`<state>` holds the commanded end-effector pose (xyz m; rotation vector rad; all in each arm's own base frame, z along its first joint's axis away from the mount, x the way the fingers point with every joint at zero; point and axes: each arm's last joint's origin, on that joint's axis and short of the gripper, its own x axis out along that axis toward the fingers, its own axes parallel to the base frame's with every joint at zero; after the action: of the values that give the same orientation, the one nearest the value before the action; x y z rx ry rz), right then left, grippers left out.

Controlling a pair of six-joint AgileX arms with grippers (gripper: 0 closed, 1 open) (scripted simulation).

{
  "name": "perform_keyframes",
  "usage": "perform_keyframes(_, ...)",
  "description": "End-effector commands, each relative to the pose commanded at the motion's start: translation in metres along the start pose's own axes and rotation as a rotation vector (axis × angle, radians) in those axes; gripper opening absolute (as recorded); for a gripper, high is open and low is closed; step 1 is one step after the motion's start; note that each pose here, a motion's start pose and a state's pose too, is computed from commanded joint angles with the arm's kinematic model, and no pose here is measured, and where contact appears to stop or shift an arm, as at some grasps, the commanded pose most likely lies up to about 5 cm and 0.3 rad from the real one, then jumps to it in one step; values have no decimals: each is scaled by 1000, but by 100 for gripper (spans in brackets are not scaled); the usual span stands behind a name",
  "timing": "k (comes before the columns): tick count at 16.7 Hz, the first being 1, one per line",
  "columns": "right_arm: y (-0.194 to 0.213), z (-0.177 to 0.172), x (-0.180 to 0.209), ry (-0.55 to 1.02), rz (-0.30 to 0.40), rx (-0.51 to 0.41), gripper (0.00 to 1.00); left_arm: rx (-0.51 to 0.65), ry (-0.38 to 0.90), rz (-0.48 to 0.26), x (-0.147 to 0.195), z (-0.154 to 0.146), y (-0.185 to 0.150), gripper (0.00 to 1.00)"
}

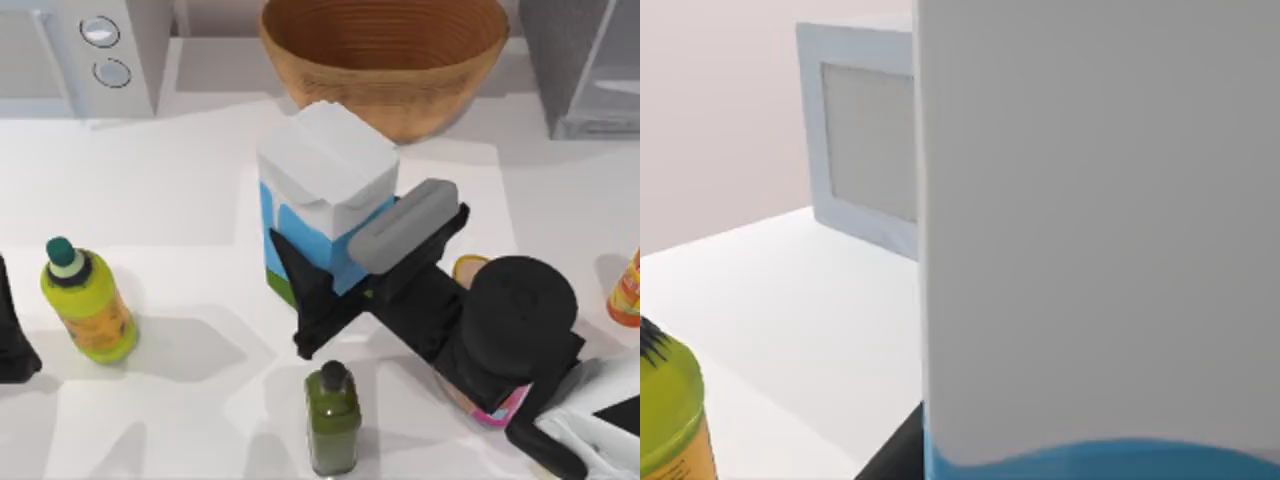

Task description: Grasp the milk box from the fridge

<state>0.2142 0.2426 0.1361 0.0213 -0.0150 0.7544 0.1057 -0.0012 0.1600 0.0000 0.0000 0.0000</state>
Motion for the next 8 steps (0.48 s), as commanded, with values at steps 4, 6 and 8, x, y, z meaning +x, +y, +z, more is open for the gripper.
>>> perform_keyframes(4,3,-10,2,20,11,-11,0,0,0,0,0,0,0,100)
perform_keyframes(6,3,-10,2,20,11,-11,0,0,0,0,0,0,0,100)
perform_keyframes(8,2,-8,2,15,7,-7,0,0,0,0,0,0,0,100)
